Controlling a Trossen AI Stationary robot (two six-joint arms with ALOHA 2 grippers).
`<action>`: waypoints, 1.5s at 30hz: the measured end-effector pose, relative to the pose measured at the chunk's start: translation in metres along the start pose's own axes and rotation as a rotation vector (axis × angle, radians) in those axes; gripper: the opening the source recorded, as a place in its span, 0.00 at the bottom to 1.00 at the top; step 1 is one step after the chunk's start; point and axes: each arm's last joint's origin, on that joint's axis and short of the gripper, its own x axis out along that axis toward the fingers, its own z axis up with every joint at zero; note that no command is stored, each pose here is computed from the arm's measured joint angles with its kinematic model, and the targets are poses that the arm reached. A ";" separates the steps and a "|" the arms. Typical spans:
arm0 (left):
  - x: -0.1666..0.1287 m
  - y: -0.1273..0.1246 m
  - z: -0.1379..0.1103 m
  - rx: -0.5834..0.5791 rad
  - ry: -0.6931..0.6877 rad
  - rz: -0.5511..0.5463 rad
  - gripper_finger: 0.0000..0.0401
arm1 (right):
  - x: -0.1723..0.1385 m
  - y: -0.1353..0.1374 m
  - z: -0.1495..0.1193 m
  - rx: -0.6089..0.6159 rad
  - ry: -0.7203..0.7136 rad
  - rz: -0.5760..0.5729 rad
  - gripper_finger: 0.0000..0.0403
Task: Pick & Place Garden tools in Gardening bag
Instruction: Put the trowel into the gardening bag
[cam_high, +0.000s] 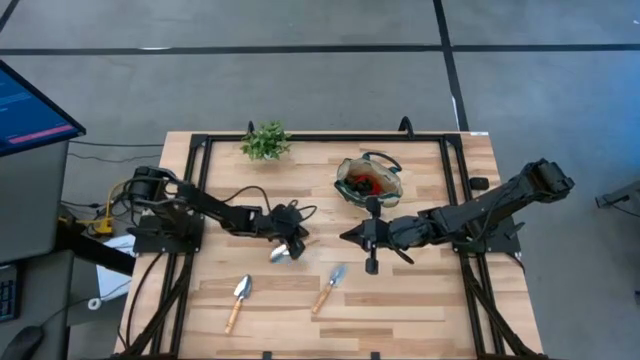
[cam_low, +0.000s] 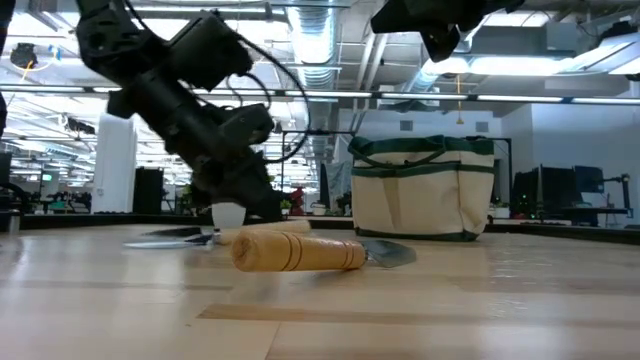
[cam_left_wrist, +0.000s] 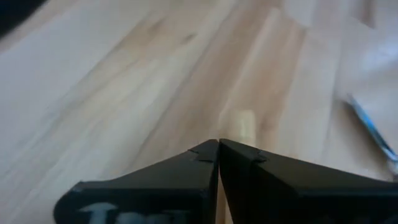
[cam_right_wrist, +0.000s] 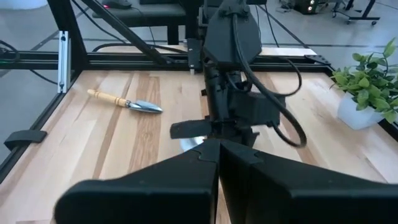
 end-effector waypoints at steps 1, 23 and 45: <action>0.003 -0.002 0.002 0.016 0.001 -0.007 0.00 | 0.000 0.000 0.000 0.000 0.001 0.000 0.00; -0.100 0.009 0.021 0.261 -0.206 -0.149 0.00 | 0.045 -0.002 -0.032 0.163 0.102 0.061 0.00; -0.144 0.020 -0.016 0.382 -0.305 -0.374 0.00 | 0.139 0.013 -0.049 0.238 0.316 0.097 0.00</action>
